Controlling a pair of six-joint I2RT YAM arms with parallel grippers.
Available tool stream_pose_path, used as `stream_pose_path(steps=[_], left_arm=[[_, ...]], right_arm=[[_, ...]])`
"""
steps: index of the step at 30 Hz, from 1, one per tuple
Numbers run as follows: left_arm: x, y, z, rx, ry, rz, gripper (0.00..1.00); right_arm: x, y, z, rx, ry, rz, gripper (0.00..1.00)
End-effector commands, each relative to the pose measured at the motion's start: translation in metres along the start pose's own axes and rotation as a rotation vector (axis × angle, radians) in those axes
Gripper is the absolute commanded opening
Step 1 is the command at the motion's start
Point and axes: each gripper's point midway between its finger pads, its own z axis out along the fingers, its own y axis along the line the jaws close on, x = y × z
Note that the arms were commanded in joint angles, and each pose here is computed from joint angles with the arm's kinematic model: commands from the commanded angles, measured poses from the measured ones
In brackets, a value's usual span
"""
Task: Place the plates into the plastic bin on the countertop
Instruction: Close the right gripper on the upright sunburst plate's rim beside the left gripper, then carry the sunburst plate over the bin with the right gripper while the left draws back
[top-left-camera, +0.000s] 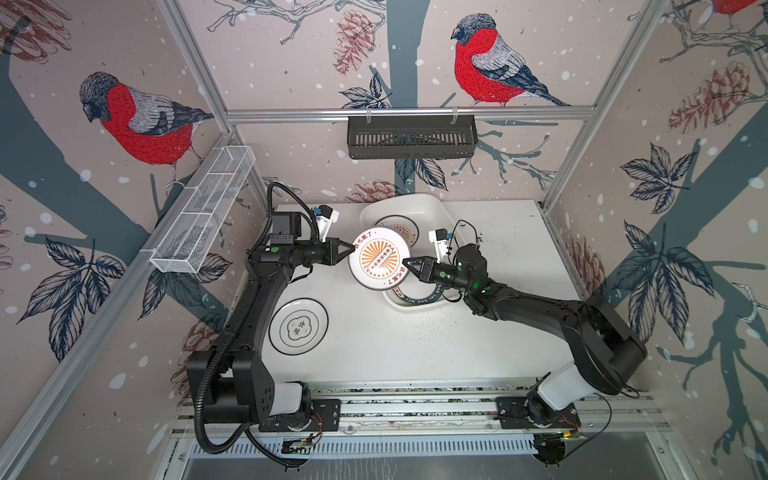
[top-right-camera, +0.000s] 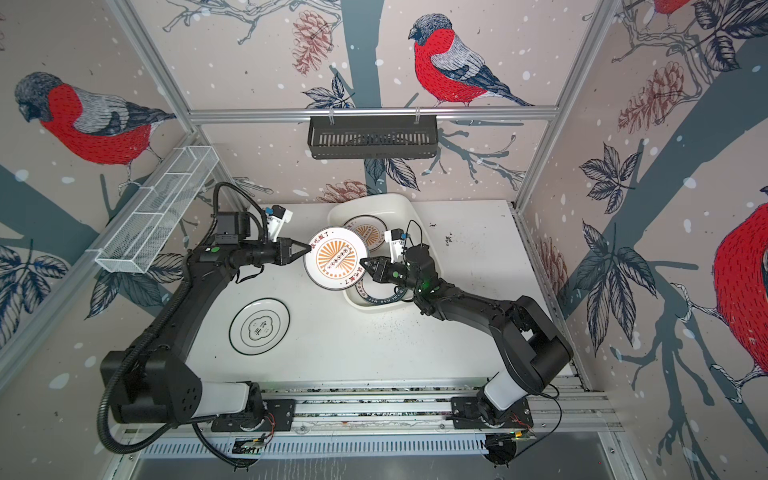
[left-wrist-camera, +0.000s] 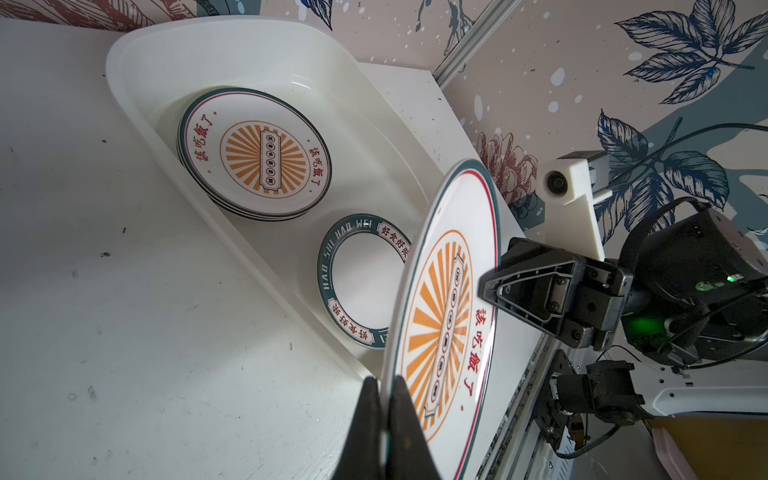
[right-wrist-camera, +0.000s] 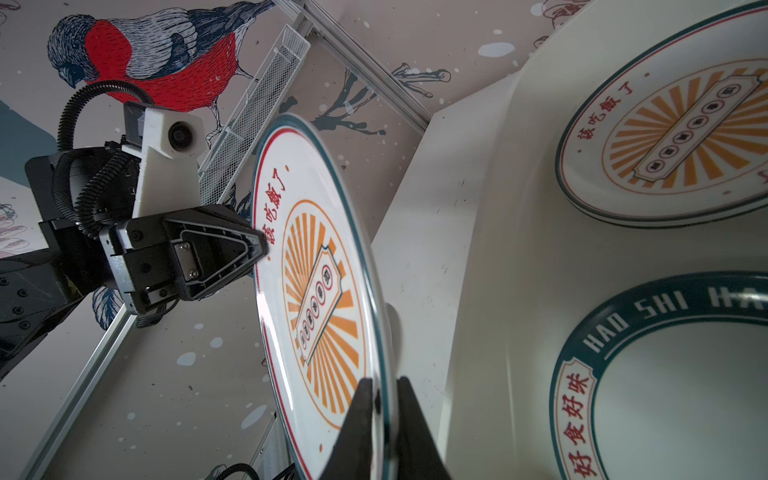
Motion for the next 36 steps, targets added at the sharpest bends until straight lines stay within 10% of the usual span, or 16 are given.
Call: stream_pose_path(steps=[1,7,22,36], left_arm=[[-0.005,-0.009,-0.002,0.032,-0.025,0.026,0.0],[-0.006,-0.012,-0.002,0.044,-0.024,0.027,0.03],[-0.022,-0.001,-0.014,-0.101,-0.074,0.047,0.69],[-0.033,-0.027,-0.055,-0.198,-0.151,0.219,0.74]], right_arm=[[-0.005,0.012,0.0,-0.052,-0.016,-0.014,0.12],[-0.006,0.012,0.001,-0.053,-0.018,-0.012,0.04],[-0.026,0.001,-0.003,-0.023,-0.005,-0.009,0.02],[-0.05,-0.08,-0.053,0.229,0.079,-0.057,0.02]])
